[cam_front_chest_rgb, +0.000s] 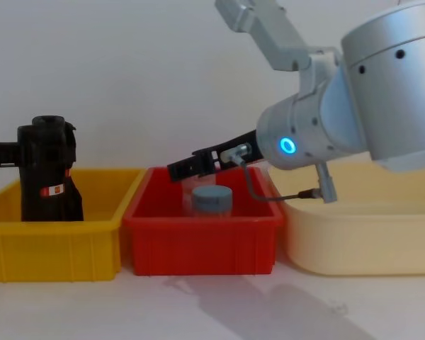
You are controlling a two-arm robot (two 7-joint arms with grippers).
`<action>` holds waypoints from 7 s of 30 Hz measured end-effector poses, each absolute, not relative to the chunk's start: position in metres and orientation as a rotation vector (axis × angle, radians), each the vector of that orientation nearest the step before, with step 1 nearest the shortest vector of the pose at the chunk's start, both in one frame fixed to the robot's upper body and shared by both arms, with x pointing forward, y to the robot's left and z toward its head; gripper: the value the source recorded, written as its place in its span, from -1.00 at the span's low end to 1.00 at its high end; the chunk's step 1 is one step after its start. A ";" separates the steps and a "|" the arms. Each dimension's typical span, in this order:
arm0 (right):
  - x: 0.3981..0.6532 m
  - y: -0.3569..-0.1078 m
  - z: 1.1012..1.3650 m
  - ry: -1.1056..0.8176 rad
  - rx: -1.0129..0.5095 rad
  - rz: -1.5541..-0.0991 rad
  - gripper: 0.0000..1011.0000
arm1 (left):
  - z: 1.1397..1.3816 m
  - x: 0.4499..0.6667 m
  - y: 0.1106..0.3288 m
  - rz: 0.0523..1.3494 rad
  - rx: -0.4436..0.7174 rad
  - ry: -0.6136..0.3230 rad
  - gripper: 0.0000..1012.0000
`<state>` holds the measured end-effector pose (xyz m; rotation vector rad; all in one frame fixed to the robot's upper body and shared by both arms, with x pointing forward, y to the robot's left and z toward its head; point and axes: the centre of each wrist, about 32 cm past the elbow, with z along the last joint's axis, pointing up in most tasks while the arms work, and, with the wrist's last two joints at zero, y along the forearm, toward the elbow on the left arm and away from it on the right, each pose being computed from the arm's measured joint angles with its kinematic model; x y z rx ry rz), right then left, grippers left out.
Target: Pick up the garbage bag with the one hand and transfer it to the other hand.
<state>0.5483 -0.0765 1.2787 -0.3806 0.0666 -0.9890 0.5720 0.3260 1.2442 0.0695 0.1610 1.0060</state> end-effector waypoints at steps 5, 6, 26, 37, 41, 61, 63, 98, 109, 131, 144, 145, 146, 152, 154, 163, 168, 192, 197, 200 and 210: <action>0.555 -0.071 1.278 0.071 -0.394 -0.984 0.98 | 1.244 0.572 0.326 1.006 0.070 0.161 -0.11; 0.556 -0.070 1.279 0.072 -0.395 -0.984 0.98 | 1.244 0.572 0.326 1.006 0.070 0.161 -0.13; 0.583 -0.064 1.276 0.087 -0.450 -1.014 0.98 | 1.244 0.572 0.326 1.006 0.070 0.161 -0.26; 0.588 -0.065 1.273 0.099 -0.480 -1.014 0.98 | 1.244 0.572 0.326 1.006 0.070 0.161 -0.26; 0.589 -0.066 1.271 0.103 -0.489 -1.011 0.98 | 1.244 0.572 0.326 1.006 0.070 0.161 -0.26; 0.595 -0.068 1.262 0.119 -0.519 -1.001 0.98 | 1.244 0.572 0.326 1.005 0.070 0.161 -0.26; 0.595 -0.068 1.261 0.120 -0.520 -0.998 0.98 | 1.244 0.572 0.326 1.006 0.070 0.161 -0.26; 0.597 -0.071 1.257 0.122 -0.523 -0.992 0.34 | 1.245 0.572 0.325 1.004 0.070 0.160 -0.26; 0.586 -0.084 1.276 0.085 -0.426 -1.002 0.34 | 1.271 0.576 0.313 0.978 0.068 0.081 -0.26; 0.563 -0.124 1.334 -0.049 -0.208 -1.137 0.34 | 1.358 0.610 0.261 0.781 0.061 -0.156 -0.26; 0.571 -0.146 1.341 -0.094 -0.213 -1.320 0.34 | 1.367 0.656 0.237 0.652 0.032 -0.182 -0.26; 0.572 -0.149 1.340 -0.094 -0.220 -1.342 0.34 | 1.367 0.661 0.235 0.636 0.027 -0.183 -0.26; 0.572 -0.149 1.340 -0.094 -0.220 -1.342 0.34 | 1.367 0.663 0.233 0.630 0.025 -0.182 -0.26; 0.582 -0.164 1.333 -0.071 -0.264 -1.446 0.34 | 1.364 0.683 0.225 0.576 0.013 -0.173 -0.26; 0.586 -0.170 1.330 -0.057 -0.282 -1.479 0.34 | 1.364 0.690 0.221 0.556 0.006 -0.172 -0.26; 0.598 -0.193 1.317 0.001 -0.350 -1.578 0.34 | 1.358 0.717 0.204 0.465 -0.020 -0.155 -0.26; 0.601 -0.202 1.311 0.027 -0.373 -1.601 0.34 | 1.356 0.725 0.198 0.430 -0.026 -0.152 -0.26; 0.602 -0.214 1.300 0.067 -0.379 -1.600 0.98 | 1.361 0.733 0.194 0.393 -0.022 -0.171 -0.26; 0.598 -0.213 1.300 0.055 -0.367 -1.586 0.98 | 1.361 0.733 0.194 0.391 -0.021 -0.174 -0.26; 0.594 -0.212 1.299 0.044 -0.356 -1.567 0.98 | 1.361 0.733 0.194 0.392 -0.021 -0.174 -0.26; 0.577 -0.207 1.295 0.014 -0.298 -1.466 0.98 | 1.362 0.733 0.194 0.390 -0.020 -0.176 -0.26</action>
